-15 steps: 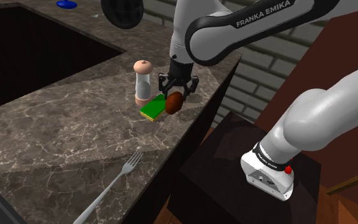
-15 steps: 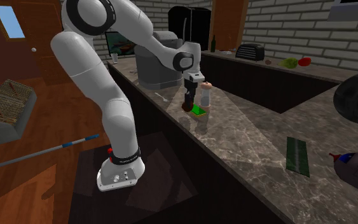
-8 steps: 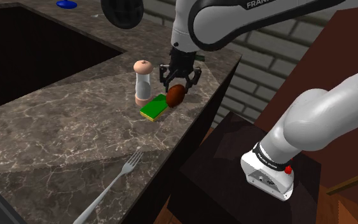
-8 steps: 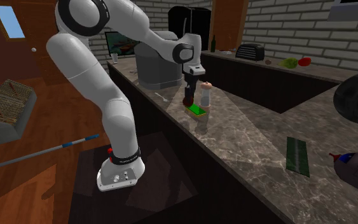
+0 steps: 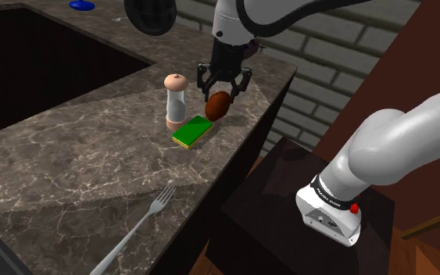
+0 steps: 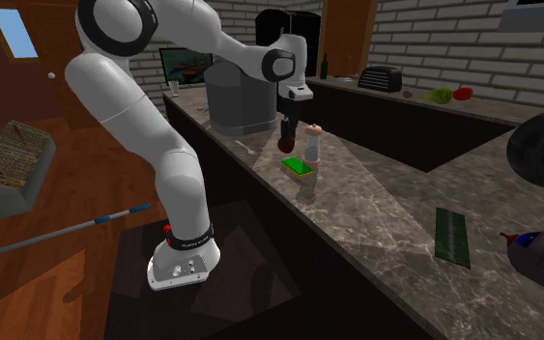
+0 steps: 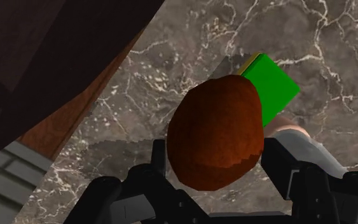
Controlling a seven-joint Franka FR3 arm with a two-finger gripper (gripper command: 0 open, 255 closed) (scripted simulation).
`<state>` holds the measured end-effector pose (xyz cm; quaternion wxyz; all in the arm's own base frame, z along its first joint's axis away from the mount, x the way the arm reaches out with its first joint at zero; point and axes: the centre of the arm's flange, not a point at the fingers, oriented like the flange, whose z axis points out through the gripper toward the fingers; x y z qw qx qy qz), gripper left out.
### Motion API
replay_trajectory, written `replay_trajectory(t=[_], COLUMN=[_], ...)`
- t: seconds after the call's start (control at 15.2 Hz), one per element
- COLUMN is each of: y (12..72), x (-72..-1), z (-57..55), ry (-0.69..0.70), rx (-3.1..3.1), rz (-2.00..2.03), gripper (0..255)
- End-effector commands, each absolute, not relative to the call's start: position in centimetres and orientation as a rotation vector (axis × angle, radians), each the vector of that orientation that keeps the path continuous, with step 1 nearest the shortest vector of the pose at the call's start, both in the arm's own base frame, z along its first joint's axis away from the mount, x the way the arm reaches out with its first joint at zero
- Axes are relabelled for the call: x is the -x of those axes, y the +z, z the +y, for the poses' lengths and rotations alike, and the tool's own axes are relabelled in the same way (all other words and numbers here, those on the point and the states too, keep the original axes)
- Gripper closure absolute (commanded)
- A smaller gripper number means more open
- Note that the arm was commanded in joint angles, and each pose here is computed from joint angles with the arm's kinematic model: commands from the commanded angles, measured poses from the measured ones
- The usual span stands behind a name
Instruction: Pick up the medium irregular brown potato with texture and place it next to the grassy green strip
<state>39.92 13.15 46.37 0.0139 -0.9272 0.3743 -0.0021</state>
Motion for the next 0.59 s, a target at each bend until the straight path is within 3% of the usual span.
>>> replay_trajectory(t=[0.0, 0.53], y=[47.4, 47.7], x=[-39.9, -47.2], z=[13.2, 7.6], ry=[-0.006, -0.006], rx=[2.888, 2.888], rz=[1.166, 1.166], gripper=[255, 255])
